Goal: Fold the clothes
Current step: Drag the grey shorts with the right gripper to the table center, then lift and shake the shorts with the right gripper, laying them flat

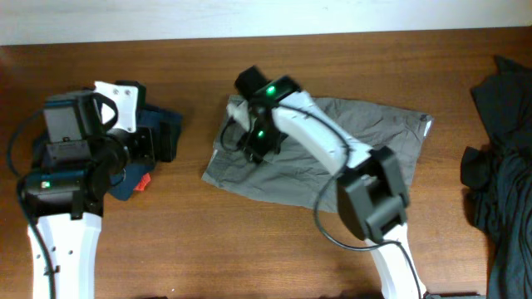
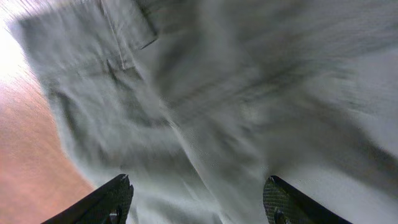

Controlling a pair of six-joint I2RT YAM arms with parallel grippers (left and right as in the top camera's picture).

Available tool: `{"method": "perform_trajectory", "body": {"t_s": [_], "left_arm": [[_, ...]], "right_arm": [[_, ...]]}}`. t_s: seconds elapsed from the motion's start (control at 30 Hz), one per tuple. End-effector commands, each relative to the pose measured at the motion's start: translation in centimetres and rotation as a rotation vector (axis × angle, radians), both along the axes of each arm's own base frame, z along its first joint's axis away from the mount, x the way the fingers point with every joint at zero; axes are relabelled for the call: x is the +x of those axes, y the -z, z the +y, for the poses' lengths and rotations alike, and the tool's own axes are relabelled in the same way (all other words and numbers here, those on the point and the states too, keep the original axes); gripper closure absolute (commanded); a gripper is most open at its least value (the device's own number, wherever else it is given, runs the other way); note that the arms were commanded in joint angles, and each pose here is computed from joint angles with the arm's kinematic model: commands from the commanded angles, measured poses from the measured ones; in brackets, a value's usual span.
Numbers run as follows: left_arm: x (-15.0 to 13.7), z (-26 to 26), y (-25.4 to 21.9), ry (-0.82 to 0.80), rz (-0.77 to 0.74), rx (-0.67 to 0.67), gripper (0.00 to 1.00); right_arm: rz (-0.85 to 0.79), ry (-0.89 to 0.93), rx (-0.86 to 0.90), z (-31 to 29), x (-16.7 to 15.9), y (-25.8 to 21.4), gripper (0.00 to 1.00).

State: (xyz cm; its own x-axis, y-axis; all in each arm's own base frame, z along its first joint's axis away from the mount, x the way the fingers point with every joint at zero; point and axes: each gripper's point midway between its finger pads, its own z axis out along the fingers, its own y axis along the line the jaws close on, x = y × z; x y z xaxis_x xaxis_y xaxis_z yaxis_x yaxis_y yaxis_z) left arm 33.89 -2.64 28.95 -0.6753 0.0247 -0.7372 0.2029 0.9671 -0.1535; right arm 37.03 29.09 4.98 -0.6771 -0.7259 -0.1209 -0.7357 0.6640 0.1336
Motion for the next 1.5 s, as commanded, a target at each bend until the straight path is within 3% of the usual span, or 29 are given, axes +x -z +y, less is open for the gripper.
{"method": "perform_trajectory", "body": {"t_s": [0.0, 0.07, 0.13, 0.2, 0.23, 0.4, 0.47, 0.57, 0.63, 0.67, 0.73, 0.83, 1.0, 1.2, 1.23, 1.27, 1.33, 1.37, 1.47], "left_arm": [[-0.3, 0.0, -2.5, -0.009, -0.062, 0.001, 0.01], [-0.4, -0.1, -2.6, -0.009, -0.065, 0.001, 0.01], [-0.5, -0.1, -2.5, -0.009, -0.060, 0.001, 0.01], [-0.6, -0.1, -2.4, -0.009, -0.053, 0.000, 0.01], [-0.6, -0.1, -2.3, -0.009, -0.049, 0.000, 0.01], [-0.7, -0.1, -2.2, -0.009, -0.045, -0.001, 0.01], [-0.7, -0.1, -2.2, -0.009, -0.046, -0.001, 0.01], [-0.7, -0.1, -2.2, -0.009, -0.046, -0.001, 0.00], [-0.7, -0.1, -2.2, -0.009, -0.046, 0.000, 0.01], [-0.7, -0.1, -2.2, -0.009, -0.045, -0.001, 0.01], [-0.8, -0.1, -2.1, -0.009, -0.038, -0.001, 0.01], [-0.9, -0.1, -2.0, -0.009, -0.034, -0.001, 0.01], [-0.7, -0.1, -2.2, -0.009, -0.042, -0.001, 0.01], [-0.9, -0.2, -2.0, -0.006, -0.030, -0.005, 0.01], [-1.0, -0.2, -1.9, -0.006, -0.024, -0.006, 0.01], [-1.1, -0.2, -1.8, -0.006, -0.019, -0.006, 0.01], [-1.3, -0.2, -1.6, -0.006, -0.010, -0.006, 0.01], [-1.3, -0.2, -1.6, -0.007, -0.007, -0.006, 0.01], [-1.4, -0.2, -1.4, -0.007, 0.000, -0.007, 0.00]], "right_arm": [[-0.042, -0.059, -0.071, 0.2, 0.1, 1.5, 0.28], [-0.059, -0.059, -0.078, 0.4, 0.5, 2.1, 0.29], [-0.087, -0.021, -0.090, 0.4, 1.3, 2.7, 0.41], [-0.116, 0.002, -0.103, 0.1, 2.2, 2.8, 0.74], [-0.130, 0.008, -0.110, -0.1, 2.6, 2.8, 0.80], [-0.207, 0.062, -0.136, -1.1, 4.3, 1.4, 0.80], [-0.176, 0.004, -0.109, -0.7, 3.7, 1.5, 0.49], [-0.152, -0.018, -0.099, -0.2, 3.0, 1.9, 0.43], [-0.153, -0.022, -0.099, 0.0, 3.0, 2.2, 0.52], [-0.154, -0.024, -0.098, 0.2, 3.0, 2.4, 0.75], [-0.158, -0.018, -0.109, -0.3, 2.8, 1.4, 0.96], [-0.280, 0.070, -0.162, -2.4, 4.8, -2.6, 0.96], [-0.704, 0.227, -0.090, -7.2, 13.1, -16.7, 0.96], [-0.969, 0.393, 0.002, -11.9, 21.2, -20.8, 0.96], [-1.004, 0.424, 0.011, -13.0, 22.6, -21.0, 0.82], [-1.018, 0.443, 0.010, -13.8, 23.4, -20.7, 0.58], [-1.019, 0.473, -0.002, -15.5, 24.3, -20.0, 0.27], [-1.005, 0.485, -0.014, -16.4, 24.5, -19.4, 0.19], [-0.880, 0.525, -0.090, -19.7, 23.0, -16.8, 0.09]]}}
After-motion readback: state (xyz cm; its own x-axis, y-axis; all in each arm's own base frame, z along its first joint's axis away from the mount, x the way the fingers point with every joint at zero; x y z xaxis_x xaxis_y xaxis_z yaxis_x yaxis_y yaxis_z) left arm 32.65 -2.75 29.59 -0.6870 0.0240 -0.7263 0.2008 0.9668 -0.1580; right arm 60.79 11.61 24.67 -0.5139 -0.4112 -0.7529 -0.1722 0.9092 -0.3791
